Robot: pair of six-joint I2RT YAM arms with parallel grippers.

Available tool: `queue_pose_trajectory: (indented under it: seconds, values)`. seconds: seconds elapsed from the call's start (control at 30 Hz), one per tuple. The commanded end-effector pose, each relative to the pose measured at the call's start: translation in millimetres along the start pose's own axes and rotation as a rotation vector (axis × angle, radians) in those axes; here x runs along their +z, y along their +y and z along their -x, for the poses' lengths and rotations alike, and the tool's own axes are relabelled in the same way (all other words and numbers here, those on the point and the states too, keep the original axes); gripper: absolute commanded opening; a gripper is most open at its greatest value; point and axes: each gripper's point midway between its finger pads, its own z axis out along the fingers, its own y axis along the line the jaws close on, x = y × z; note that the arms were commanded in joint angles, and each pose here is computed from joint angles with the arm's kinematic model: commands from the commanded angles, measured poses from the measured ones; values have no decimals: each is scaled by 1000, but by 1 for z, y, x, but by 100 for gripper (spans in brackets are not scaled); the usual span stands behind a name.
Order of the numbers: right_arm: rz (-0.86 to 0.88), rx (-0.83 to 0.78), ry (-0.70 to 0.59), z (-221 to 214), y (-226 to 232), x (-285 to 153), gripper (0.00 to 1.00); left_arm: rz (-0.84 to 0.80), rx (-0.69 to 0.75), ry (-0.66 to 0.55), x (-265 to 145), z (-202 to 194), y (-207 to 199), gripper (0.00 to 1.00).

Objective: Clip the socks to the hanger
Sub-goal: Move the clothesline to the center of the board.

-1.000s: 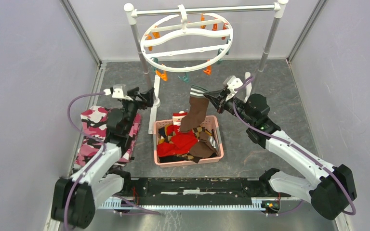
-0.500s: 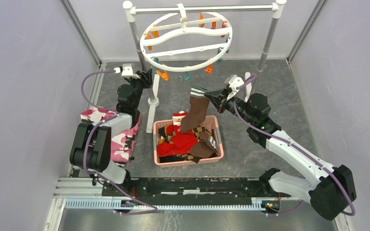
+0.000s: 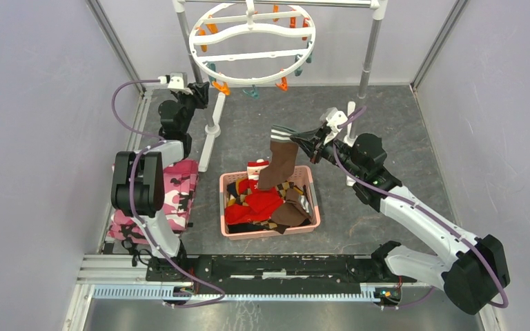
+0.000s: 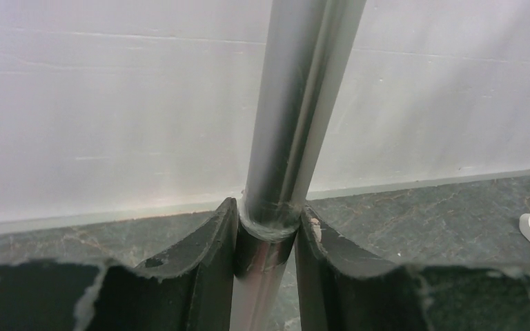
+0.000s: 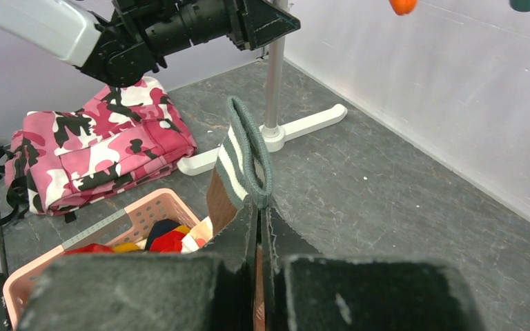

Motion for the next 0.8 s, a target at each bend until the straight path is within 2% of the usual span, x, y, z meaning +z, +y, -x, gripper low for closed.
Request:
queue_pose_trajectory:
  seconds: [0.0, 0.13, 0.17, 0.3, 0.4, 0.63, 0.77]
  values:
    - [18, -8, -67, 20, 1, 4, 0, -52, 65, -201, 18, 53, 21, 31]
    - [19, -9, -62, 18, 0, 6, 0, -82, 40, -208, 31, 59, 33, 32]
    - [21, -10, -62, 18, 1, 6, 0, -82, 34, -207, 31, 61, 33, 36]
    - [33, -10, -68, 19, 2, 9, 0, -6, -58, -229, 17, 75, 38, 67]
    - [51, -13, -73, 21, 4, 10, 0, 30, -135, -242, -3, 85, 36, 77]
    - [65, -16, -81, 23, 5, 14, 0, 183, -357, -188, -60, 90, 35, 83]
    - [53, -19, -75, 20, 2, 16, 0, 219, -506, -68, -101, 70, 19, 84]
